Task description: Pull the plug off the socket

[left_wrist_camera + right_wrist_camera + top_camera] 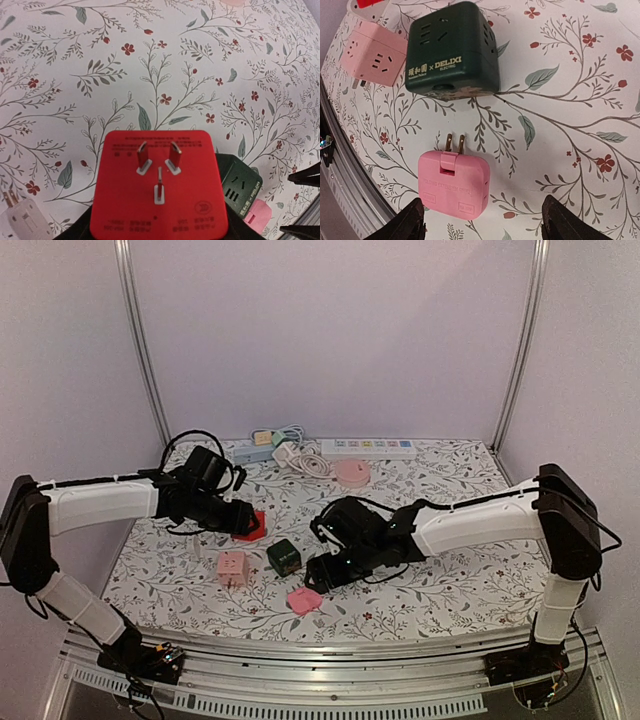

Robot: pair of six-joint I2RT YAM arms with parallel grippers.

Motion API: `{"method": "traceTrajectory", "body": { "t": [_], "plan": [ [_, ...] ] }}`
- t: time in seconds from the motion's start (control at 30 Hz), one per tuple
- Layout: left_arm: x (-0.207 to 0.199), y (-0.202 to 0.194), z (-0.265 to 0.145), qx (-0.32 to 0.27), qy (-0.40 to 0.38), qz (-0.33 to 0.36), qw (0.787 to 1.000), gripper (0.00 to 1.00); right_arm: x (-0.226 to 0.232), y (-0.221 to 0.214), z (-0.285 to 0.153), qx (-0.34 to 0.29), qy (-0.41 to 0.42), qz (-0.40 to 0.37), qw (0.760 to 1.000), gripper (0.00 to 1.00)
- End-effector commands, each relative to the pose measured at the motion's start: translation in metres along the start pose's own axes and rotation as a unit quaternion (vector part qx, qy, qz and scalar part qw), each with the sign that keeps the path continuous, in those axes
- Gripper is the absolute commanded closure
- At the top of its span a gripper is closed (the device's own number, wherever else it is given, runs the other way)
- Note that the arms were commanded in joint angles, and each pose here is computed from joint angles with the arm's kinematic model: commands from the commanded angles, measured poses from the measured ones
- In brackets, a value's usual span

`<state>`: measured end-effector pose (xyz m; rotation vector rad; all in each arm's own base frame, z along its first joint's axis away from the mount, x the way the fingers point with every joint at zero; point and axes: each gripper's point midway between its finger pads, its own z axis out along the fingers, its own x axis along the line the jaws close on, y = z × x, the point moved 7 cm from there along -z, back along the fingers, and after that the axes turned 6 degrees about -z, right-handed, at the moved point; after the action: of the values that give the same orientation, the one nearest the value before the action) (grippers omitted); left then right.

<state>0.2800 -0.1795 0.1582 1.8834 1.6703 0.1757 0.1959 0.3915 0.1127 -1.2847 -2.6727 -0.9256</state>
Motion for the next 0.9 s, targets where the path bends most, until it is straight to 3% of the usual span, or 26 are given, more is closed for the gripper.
{"method": "traceTrajectory", "body": {
  "t": [0.0, 0.23, 0.87],
  "plan": [
    [0.006, 0.008, 0.011, 0.011, 0.027, 0.004, 1.000, 0.84, -0.005, 0.009, -0.028, -0.034, -0.013, 0.000, 0.999, 0.21],
    [0.006, 0.012, 0.025, 0.028, 0.041, -0.004, 0.999, 0.79, -0.009, 0.013, -0.048, -0.055, -0.036, -0.004, 0.998, 0.20],
    [0.008, 0.010, 0.046, 0.063, 0.058, -0.009, 0.996, 0.52, -0.015, 0.014, -0.071, -0.075, -0.061, -0.012, 0.995, 0.20]
  ]
}}
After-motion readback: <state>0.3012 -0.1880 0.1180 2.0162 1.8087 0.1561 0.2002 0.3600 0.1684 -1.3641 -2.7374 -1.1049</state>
